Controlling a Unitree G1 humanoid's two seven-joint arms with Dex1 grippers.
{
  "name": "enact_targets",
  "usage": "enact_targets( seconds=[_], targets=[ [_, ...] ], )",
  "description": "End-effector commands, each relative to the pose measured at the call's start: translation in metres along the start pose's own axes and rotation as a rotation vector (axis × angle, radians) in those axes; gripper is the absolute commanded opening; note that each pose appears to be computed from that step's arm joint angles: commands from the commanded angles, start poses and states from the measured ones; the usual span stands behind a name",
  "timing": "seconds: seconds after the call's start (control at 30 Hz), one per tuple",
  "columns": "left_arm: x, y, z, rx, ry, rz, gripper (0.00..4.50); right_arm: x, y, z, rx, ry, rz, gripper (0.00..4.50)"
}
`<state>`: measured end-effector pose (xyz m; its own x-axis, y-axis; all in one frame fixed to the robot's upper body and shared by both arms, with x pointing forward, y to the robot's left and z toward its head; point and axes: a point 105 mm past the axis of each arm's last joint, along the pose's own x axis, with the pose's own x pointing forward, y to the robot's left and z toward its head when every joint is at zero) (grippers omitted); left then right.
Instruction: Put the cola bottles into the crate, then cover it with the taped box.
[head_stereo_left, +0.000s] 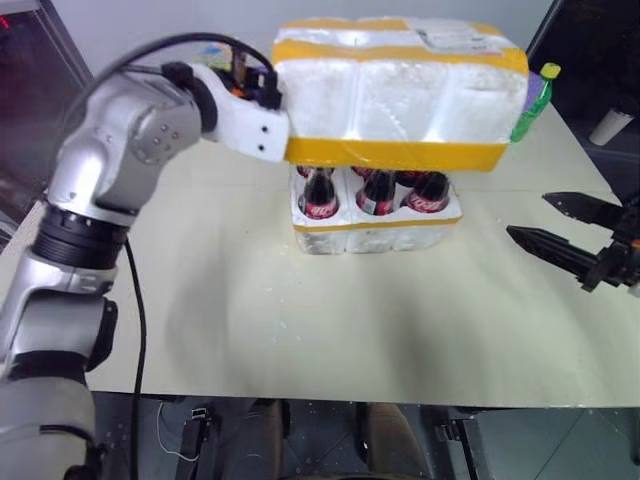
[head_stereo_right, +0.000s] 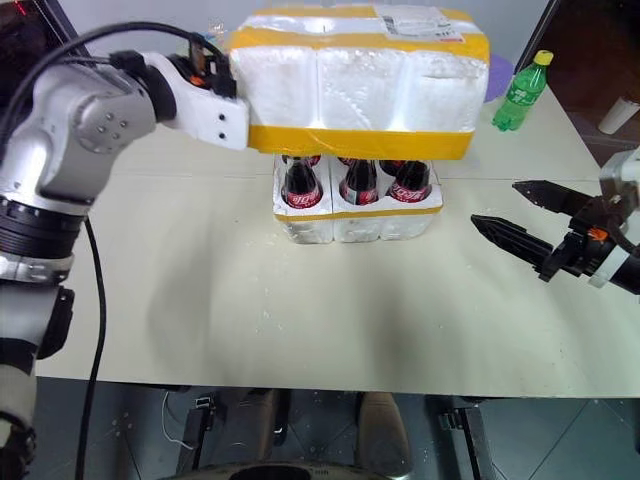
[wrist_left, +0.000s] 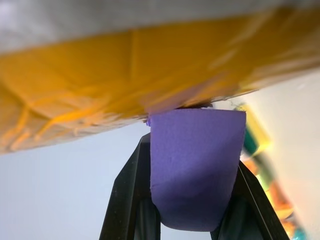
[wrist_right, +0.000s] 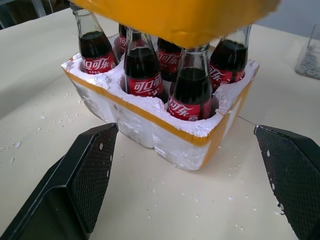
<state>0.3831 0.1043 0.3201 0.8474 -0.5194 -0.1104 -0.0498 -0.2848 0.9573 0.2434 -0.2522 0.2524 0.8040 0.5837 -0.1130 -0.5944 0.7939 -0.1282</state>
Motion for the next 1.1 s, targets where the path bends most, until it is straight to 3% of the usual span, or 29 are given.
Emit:
enact_targets(
  seconds=[0.03, 0.17, 0.27, 0.43, 0.5, 0.63, 0.83, 0.97, 1.1],
  targets=[
    [-0.003, 0.005, 0.01, 0.032, -0.005, 0.012, 0.85, 0.0, 0.001, 0.011, -0.031, -0.049, -0.001, 4.5],
    [-0.006, -0.015, 0.008, 0.042, 0.012, -0.052, 0.85, 0.0, 0.0, 0.01, -0.03, -0.046, -0.001, 4.5],
    [-0.007, -0.031, 0.008, 0.025, 0.015, -0.087, 1.99, 0.0, 0.001, 0.006, -0.034, -0.027, -0.003, 4.5],
    [-0.015, -0.042, 0.005, -0.005, 0.028, -0.098, 4.45, -0.002, 0.001, 0.006, -0.039, -0.015, 0.004, 4.5],
    [-0.022, -0.044, 0.004, -0.081, 0.011, -0.084, 4.45, -0.003, -0.001, 0.008, -0.042, -0.013, 0.001, 4.5],
    [-0.046, -0.056, 0.001, -0.62, -0.064, -0.132, 4.45, -0.006, -0.005, 0.008, -0.05, -0.001, -0.009, 4.5],
    [-0.1, -0.077, -0.033, -1.402, -0.205, -0.32, 4.45, -0.006, -0.008, 0.008, -0.055, 0.011, 0.003, 4.5],
    [-0.134, -0.081, -0.035, -1.575, -0.391, -0.535, 4.45, -0.002, -0.01, 0.007, -0.059, 0.027, 0.033, 4.5],
    [-0.135, -0.087, -0.036, -1.62, -0.42, -0.649, 4.45, 0.002, -0.011, 0.006, -0.052, 0.034, 0.07, 4.5]
  ],
)
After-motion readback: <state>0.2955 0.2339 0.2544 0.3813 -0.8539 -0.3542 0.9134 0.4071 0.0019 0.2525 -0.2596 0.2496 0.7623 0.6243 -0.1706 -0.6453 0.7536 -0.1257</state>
